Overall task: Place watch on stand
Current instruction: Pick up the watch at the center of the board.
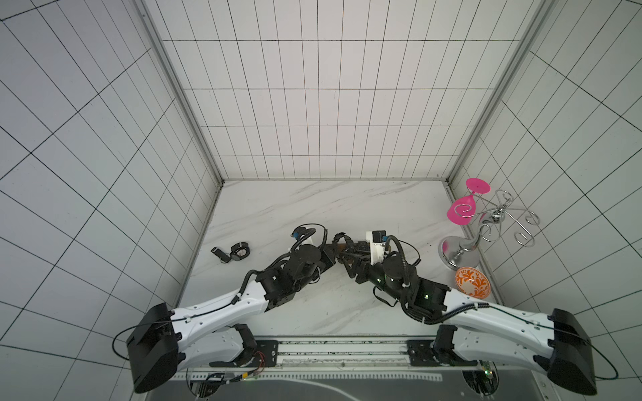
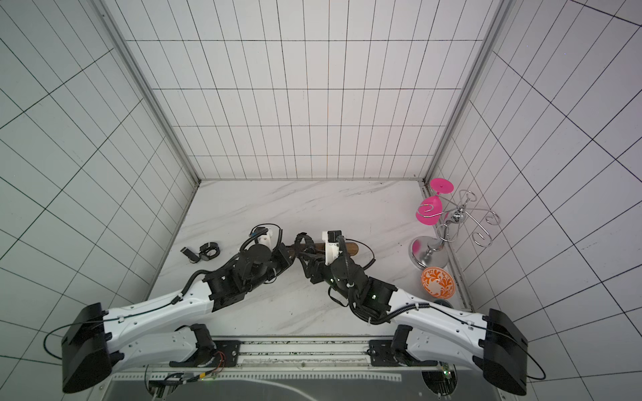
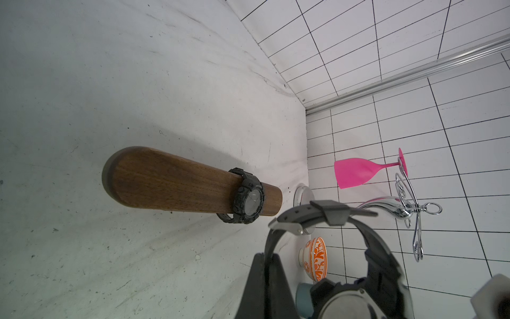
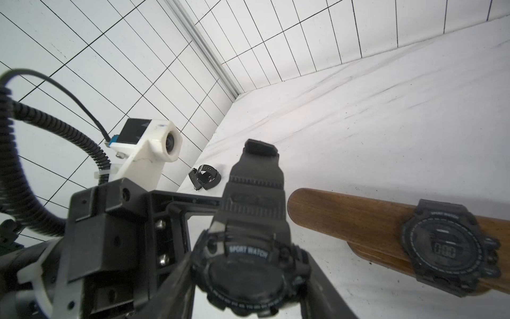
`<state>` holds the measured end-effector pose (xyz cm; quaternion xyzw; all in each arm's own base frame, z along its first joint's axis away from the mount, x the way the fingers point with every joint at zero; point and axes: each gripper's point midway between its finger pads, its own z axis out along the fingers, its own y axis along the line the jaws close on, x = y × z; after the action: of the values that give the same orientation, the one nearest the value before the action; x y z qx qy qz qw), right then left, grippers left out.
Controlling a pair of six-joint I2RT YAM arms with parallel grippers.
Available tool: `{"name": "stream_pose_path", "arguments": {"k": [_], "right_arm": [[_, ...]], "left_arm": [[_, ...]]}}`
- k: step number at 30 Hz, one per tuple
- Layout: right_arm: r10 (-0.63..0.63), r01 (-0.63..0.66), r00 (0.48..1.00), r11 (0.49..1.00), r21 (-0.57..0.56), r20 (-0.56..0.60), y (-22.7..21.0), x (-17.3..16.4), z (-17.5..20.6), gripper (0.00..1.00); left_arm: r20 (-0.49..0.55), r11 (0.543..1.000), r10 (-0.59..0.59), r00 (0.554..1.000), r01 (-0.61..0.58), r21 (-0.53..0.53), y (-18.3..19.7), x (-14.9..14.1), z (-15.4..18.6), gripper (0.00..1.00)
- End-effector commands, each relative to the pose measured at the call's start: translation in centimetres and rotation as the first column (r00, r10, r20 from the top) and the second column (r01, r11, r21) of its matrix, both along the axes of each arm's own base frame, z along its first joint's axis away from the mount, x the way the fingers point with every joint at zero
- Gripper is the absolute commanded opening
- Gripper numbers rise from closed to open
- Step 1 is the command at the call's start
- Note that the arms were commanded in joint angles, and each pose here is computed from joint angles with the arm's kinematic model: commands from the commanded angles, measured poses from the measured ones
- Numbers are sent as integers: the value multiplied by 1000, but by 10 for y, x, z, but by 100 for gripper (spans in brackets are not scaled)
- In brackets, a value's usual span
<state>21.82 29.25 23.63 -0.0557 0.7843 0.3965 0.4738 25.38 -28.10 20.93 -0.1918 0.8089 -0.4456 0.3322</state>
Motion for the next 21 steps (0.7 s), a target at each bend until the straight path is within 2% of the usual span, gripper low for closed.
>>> {"name": "stream_pose_path", "arguments": {"k": [1,3,10,16,18,21], "right_arm": [[-7,6,999,1000,25,39,0,0,22,46],[-10,9,999,1000,21,44,-1,1,23,46],[-40,41,997,999,-12,63,-15,6,27,44],[-79,84,995,993,-83,65,-47,24,28,42],[-102,110,992,987,-120,68,-63,32,27,42],[-145,156,987,969,-189,70,-87,41,23,42]], "left_arm": [[31,999,-2,1000,3,-37,-5,2,17,0],[33,999,0,999,1,-35,-4,2,17,3],[69,1000,10,998,-10,0,3,2,20,31],[130,995,18,991,-30,97,15,5,23,48],[166,988,33,986,-57,144,26,10,25,56],[165,964,37,986,-79,256,49,24,21,61]]}}
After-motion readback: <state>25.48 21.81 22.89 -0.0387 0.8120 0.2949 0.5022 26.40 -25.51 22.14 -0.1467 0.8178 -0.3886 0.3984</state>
